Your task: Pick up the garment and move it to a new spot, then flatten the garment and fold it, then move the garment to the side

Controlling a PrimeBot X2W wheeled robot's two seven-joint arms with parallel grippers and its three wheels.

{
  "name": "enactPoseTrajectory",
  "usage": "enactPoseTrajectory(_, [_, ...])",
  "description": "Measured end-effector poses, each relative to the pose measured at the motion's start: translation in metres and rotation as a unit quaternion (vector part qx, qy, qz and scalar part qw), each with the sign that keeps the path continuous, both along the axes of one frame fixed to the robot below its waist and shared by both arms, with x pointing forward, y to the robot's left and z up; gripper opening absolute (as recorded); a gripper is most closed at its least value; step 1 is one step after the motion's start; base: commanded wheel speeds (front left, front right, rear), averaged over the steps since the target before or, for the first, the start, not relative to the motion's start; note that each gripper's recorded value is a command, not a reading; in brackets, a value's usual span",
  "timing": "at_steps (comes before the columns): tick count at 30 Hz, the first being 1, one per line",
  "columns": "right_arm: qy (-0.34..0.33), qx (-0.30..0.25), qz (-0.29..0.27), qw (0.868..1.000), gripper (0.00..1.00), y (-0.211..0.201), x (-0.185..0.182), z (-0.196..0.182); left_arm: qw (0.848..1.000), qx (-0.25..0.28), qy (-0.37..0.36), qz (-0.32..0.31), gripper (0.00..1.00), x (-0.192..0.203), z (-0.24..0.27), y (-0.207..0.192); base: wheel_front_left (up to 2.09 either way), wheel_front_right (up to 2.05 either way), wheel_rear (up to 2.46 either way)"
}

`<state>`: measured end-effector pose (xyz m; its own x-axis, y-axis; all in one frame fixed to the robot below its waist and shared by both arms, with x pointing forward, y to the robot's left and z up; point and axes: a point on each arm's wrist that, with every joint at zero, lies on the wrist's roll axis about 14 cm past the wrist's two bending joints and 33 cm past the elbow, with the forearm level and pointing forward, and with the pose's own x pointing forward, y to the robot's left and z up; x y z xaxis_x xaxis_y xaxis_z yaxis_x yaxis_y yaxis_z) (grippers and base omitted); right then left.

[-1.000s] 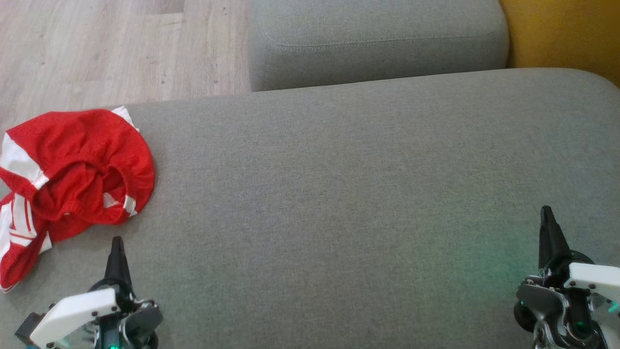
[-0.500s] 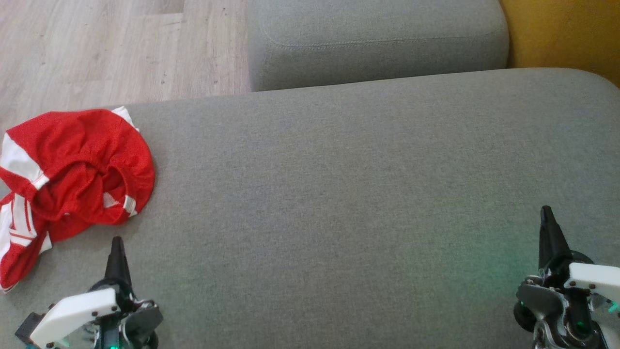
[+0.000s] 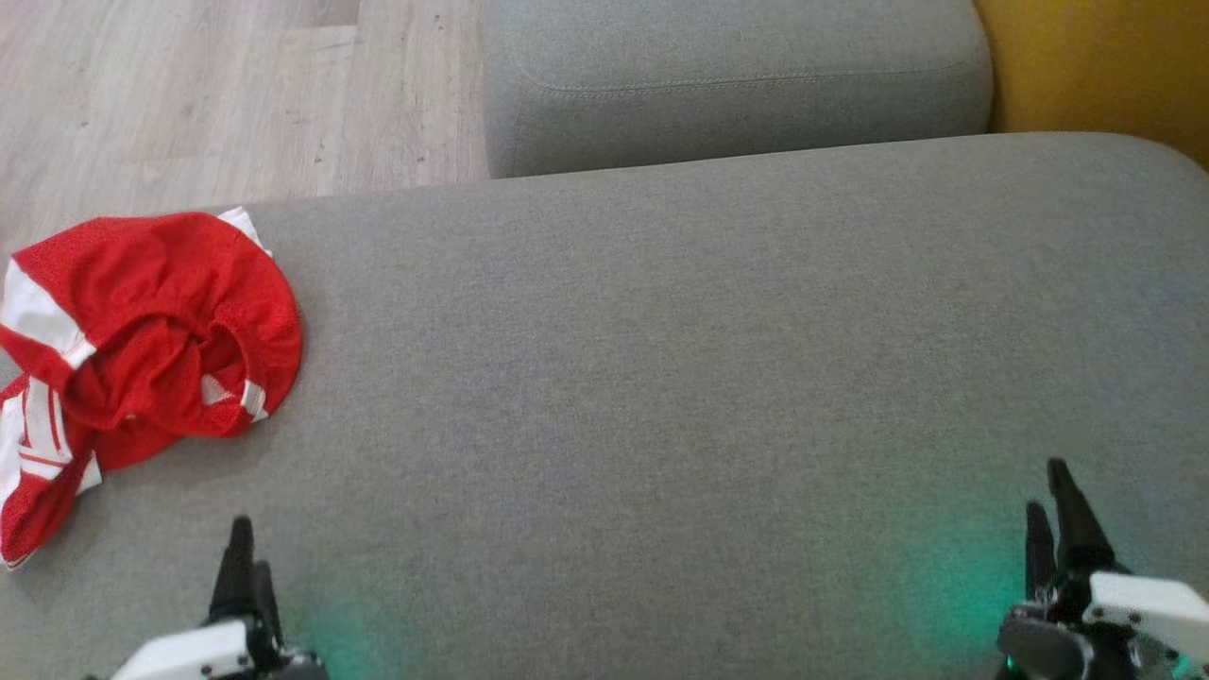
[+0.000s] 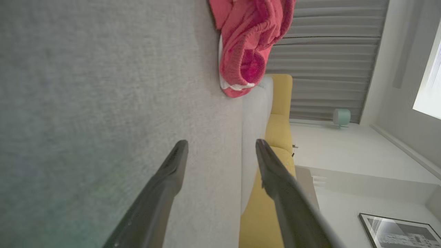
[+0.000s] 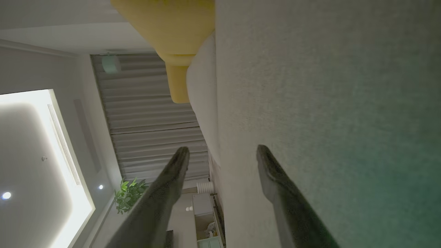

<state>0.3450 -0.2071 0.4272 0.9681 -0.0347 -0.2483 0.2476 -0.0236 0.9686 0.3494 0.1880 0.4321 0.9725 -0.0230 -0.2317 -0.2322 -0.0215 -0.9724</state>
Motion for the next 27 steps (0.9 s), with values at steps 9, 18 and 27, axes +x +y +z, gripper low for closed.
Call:
enactPoseTrajectory(9, [0.000, -0.013, 0.011, 1.000, 1.00, 0.009, 0.001, 0.000, 1.000, 0.024, 0.001, -0.005, 1.00, 0.000, 0.000, -0.003, 0.00, 0.00, 0.00])
enactPoseTrajectory(18, [0.003, -0.084, 0.038, 0.996, 1.00, 0.016, 0.003, 0.001, 0.996, 0.083, -0.004, -0.019, 1.00, 0.001, 0.004, -0.006, 0.00, 0.00, 0.00])
enactPoseTrajectory(27, [-0.001, -0.166, 0.072, 0.983, 1.00, 0.025, 0.005, 0.004, 0.988, 0.151, -0.002, -0.039, 1.00, 0.000, 0.007, -0.011, 0.00, 0.00, 0.00])
